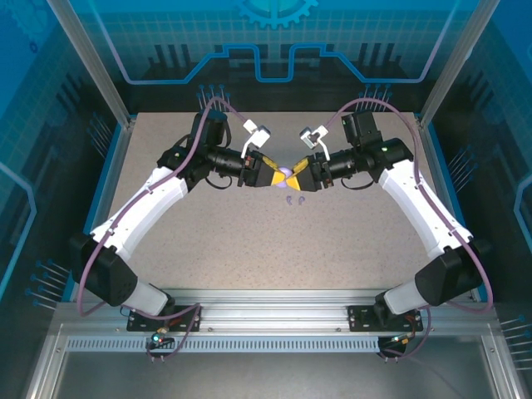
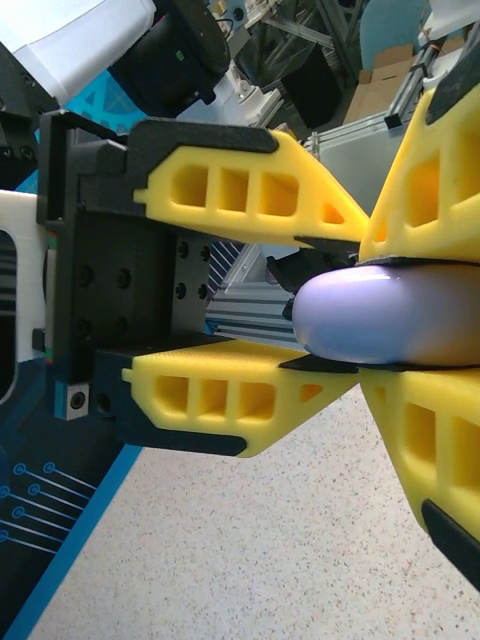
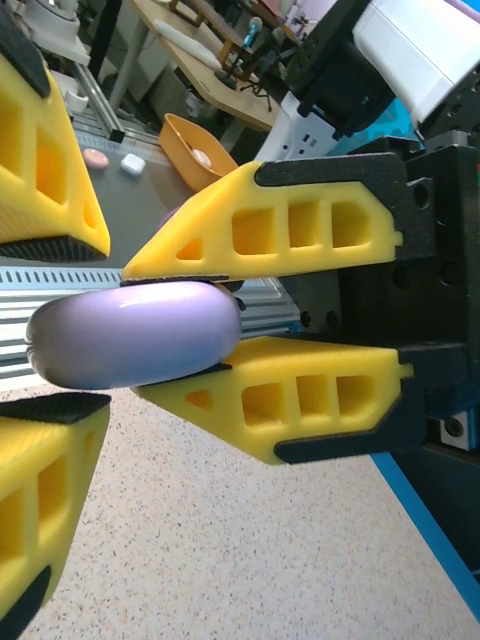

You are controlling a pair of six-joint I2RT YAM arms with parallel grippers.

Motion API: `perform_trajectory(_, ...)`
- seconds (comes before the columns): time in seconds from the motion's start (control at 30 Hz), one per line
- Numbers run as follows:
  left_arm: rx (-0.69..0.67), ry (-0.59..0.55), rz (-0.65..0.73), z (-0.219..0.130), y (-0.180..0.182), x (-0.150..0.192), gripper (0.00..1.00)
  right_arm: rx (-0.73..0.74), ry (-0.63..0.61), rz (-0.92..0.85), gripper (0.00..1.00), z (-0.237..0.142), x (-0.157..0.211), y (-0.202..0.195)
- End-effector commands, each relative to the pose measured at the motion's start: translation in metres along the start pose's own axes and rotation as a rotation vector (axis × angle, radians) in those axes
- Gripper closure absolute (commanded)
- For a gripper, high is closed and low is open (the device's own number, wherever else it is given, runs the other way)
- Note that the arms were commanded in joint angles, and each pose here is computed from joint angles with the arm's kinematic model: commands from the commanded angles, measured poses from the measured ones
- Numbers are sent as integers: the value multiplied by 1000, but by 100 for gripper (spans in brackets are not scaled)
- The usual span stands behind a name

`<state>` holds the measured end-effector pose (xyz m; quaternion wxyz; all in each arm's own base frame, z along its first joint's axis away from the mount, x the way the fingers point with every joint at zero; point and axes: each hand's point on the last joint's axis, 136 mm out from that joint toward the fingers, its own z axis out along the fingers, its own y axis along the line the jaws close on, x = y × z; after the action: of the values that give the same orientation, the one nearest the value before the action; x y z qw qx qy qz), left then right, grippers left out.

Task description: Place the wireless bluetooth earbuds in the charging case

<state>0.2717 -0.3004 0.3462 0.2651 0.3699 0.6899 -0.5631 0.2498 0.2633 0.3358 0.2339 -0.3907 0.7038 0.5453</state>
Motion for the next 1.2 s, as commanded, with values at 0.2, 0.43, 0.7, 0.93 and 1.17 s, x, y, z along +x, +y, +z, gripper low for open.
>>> perform_trajectory(0.2,56,14,44,1,-18,-5,75,-51,6,-37,70,4,-8,15)
perform_trajectory(0.43,-2,3,34,1,-10,-6,55,-6,-5,-46,86,-1,-10,12)
perform_trajectory(0.7,-64,-110,28,-7,-4,-22,35,61,-85,-59,90,-15,-22,11)
perform_trajectory(0.93,-47,-235,54,-22,-19,-39,30,118,-167,-70,90,-26,-36,17)
perform_trajectory(1.17,-16,-297,85,-30,-37,-44,33,127,-238,-71,89,-33,-52,27)
